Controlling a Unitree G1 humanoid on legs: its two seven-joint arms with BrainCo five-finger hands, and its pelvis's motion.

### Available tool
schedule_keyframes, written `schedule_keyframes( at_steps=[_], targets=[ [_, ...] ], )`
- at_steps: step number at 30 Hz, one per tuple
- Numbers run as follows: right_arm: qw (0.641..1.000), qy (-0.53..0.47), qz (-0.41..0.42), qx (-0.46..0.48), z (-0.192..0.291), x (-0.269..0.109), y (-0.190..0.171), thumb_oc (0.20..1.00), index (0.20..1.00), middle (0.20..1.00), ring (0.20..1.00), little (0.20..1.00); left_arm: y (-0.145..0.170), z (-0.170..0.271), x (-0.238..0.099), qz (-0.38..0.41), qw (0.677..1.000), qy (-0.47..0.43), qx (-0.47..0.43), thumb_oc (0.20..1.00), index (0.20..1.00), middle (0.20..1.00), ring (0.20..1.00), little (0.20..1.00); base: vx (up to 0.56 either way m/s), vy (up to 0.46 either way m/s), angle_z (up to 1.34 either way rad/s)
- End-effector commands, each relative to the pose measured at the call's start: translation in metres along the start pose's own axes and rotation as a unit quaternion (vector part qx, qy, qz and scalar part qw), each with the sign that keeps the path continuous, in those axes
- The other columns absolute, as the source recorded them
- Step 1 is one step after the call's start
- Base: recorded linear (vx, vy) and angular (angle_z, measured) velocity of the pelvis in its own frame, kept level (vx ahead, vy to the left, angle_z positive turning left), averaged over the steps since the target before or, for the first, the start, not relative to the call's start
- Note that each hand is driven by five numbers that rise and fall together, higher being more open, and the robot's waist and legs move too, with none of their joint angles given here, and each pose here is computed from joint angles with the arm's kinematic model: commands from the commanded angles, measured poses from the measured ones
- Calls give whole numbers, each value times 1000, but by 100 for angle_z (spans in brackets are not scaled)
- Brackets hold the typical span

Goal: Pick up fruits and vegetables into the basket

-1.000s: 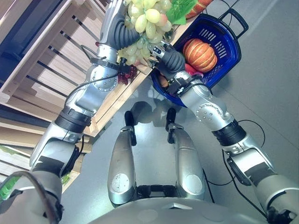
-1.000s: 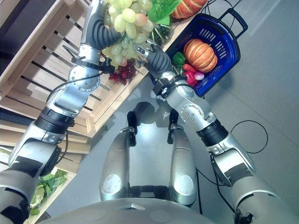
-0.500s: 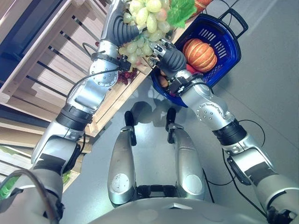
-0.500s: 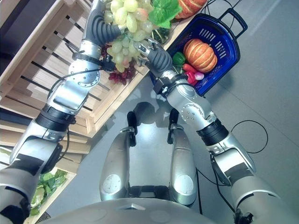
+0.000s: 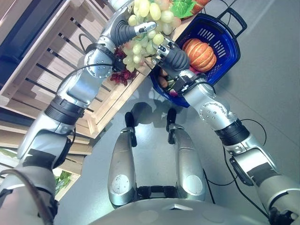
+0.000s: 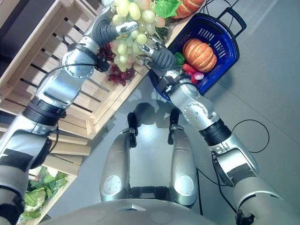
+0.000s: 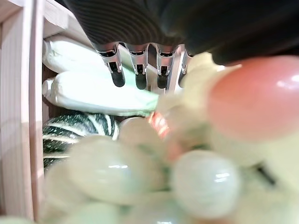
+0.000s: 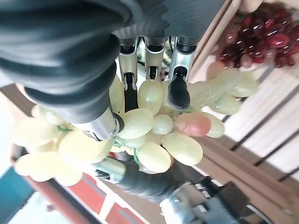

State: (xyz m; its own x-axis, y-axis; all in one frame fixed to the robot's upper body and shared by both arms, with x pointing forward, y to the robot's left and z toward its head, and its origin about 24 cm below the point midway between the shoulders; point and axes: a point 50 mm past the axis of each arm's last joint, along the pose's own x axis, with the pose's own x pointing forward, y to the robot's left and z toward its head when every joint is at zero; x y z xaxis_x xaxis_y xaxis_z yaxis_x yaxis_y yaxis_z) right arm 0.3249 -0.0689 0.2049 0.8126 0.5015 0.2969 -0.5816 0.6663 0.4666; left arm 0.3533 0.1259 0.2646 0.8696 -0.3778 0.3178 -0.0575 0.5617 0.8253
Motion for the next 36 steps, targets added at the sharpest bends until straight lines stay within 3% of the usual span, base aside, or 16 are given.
schedule_keyframes(
  at_steps=[1,9,17,36],
  targets=[
    [958,-214,178,68,83,2,65,200,200,200,200,200,-52,-2,-11,-110,994,6,8,1000,1000,1000,1000,1000,25,-62,-4],
    [950,-267,134,90,105,-8,40,200,200,200,200,200,-50,-16,-15,-149,987,41,36,1000,1000,1000,1000,1000,16,-66,-6],
    [944,-305,89,85,124,-18,17,200,200,200,200,200,-50,-33,-22,-139,987,81,28,1000,1000,1000,1000,1000,4,-47,-9],
    [958,-276,-3,79,113,-31,-25,200,200,200,200,200,-48,-92,-48,19,979,185,-79,1000,1000,1000,1000,1000,-5,21,-3]
  ],
)
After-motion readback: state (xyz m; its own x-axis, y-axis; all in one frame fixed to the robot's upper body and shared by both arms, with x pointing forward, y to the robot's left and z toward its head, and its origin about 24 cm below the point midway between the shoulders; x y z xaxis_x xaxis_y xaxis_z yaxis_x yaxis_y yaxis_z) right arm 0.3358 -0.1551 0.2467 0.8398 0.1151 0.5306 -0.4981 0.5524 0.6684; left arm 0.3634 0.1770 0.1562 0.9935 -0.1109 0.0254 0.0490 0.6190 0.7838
